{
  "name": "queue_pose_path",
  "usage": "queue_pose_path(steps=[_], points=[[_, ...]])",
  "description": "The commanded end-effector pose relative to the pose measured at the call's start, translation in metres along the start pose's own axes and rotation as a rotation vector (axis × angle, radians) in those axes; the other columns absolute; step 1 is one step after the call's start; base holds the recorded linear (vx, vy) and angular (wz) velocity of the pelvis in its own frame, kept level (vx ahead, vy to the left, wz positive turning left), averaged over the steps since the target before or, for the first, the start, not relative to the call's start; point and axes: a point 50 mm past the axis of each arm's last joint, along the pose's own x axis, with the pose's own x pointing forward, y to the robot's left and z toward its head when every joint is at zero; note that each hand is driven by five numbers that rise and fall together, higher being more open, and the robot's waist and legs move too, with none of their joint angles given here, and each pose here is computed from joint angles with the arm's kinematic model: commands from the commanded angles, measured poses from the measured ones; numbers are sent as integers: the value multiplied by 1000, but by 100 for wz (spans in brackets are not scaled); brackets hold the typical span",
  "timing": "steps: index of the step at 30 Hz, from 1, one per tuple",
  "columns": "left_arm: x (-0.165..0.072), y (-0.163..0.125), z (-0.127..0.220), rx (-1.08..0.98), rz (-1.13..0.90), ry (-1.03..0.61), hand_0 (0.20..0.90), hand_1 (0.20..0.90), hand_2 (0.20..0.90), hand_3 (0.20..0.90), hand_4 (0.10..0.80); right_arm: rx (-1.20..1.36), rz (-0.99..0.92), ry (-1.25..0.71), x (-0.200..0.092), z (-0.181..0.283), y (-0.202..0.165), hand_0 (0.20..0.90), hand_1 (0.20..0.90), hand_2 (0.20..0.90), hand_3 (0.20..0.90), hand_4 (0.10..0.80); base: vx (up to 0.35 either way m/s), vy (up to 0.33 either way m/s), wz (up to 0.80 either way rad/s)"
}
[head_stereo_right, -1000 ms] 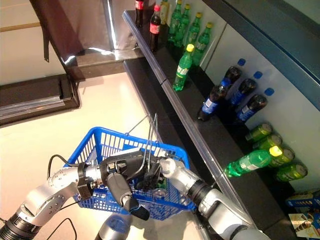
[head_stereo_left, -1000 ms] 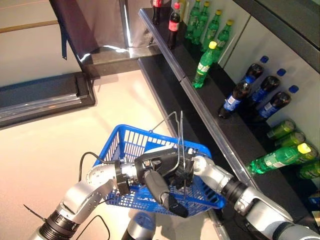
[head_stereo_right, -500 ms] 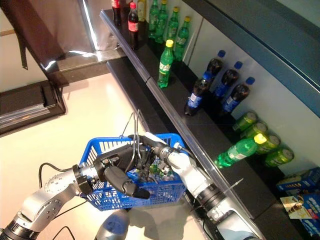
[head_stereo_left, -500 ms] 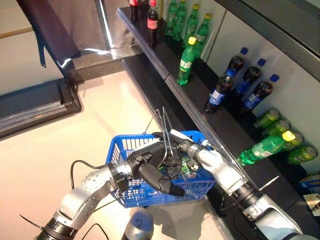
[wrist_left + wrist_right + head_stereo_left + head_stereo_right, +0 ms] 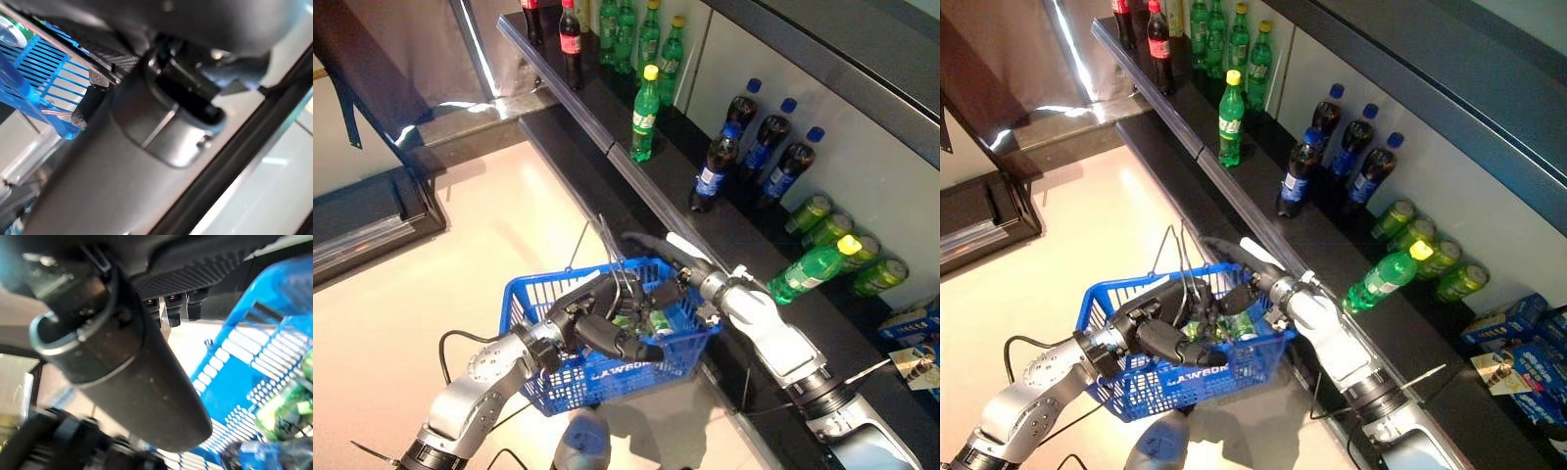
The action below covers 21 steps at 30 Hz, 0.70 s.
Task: Pick up the drink and place into the basket.
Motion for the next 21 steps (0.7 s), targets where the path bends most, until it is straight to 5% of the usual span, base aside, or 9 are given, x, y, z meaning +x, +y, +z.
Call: queue_pose_path(steps=[1,21], points=[[1,-28,106,135,-124,-765,300,300,300,200,100,20,-95,-230,-7,31,-8,900,900,900,900,800,-13,7,-19],[-19,14,83,71,352,-756,300,300,300,200,100,167,-341,-395,-47,33,-22,900,900,900,900,800,-4,7,-10]])
